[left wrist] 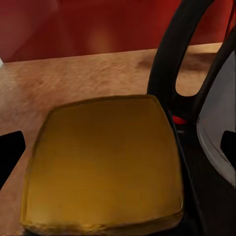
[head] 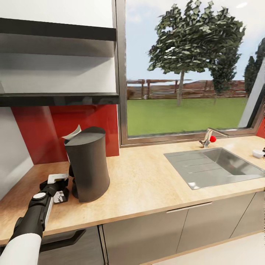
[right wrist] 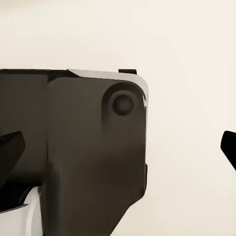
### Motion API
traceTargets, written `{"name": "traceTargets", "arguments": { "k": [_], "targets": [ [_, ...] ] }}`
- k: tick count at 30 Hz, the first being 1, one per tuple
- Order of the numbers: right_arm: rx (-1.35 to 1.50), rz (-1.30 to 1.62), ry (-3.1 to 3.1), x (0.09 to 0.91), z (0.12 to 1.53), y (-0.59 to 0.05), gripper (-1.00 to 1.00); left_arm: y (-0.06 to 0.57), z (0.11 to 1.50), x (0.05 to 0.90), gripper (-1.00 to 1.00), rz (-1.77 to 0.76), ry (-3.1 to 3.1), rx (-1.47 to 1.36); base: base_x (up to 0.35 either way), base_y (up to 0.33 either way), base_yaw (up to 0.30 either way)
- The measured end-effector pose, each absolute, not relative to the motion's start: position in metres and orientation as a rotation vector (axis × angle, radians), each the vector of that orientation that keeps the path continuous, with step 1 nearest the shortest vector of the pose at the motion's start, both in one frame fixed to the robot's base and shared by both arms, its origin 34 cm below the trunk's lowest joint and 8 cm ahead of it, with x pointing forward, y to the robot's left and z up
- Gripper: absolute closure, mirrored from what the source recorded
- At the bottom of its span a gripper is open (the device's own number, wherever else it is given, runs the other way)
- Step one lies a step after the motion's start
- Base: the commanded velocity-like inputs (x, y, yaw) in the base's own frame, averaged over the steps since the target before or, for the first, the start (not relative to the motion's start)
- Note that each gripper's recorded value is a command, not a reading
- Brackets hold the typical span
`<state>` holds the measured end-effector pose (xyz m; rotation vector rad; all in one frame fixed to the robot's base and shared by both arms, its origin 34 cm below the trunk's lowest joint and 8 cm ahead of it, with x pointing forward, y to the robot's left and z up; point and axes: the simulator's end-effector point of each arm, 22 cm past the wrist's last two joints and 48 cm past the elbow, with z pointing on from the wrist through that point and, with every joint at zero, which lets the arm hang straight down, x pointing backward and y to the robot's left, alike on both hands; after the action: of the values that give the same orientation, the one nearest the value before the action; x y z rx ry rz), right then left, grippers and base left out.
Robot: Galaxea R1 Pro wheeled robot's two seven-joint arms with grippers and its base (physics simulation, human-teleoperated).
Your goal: Set up a coffee station on the kitchen countertop: keep the coffee maker on the countertop, move the bottle of coffee from the kitchen shelf to the counter next to the coffee maker, place a paper coffee filter on top of the coffee maker, put the saucer next to the coffee maker with the coffee cup on the saucer, and place the electric kettle next to the coffee maker.
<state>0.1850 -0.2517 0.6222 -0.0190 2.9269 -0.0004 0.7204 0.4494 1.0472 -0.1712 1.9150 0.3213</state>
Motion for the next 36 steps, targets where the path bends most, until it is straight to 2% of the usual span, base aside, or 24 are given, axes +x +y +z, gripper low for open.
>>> {"name": "traceTargets", "arguments": {
  "k": [15,36],
  "targets": [
    [-0.019,0.000,2.926,0.185,0.622,-0.252,-1.00,0.450,1.048,0.720,-1.00,0.323,1.915,-0.171,-0.053,0.000,0.000],
    [-0.019,0.000,2.927,0.185,0.622,-0.252,-1.00,0.449,1.019,0.699,-1.00,0.336,1.921,-0.142,-0.305,0.000,0.000]
  ]
}}
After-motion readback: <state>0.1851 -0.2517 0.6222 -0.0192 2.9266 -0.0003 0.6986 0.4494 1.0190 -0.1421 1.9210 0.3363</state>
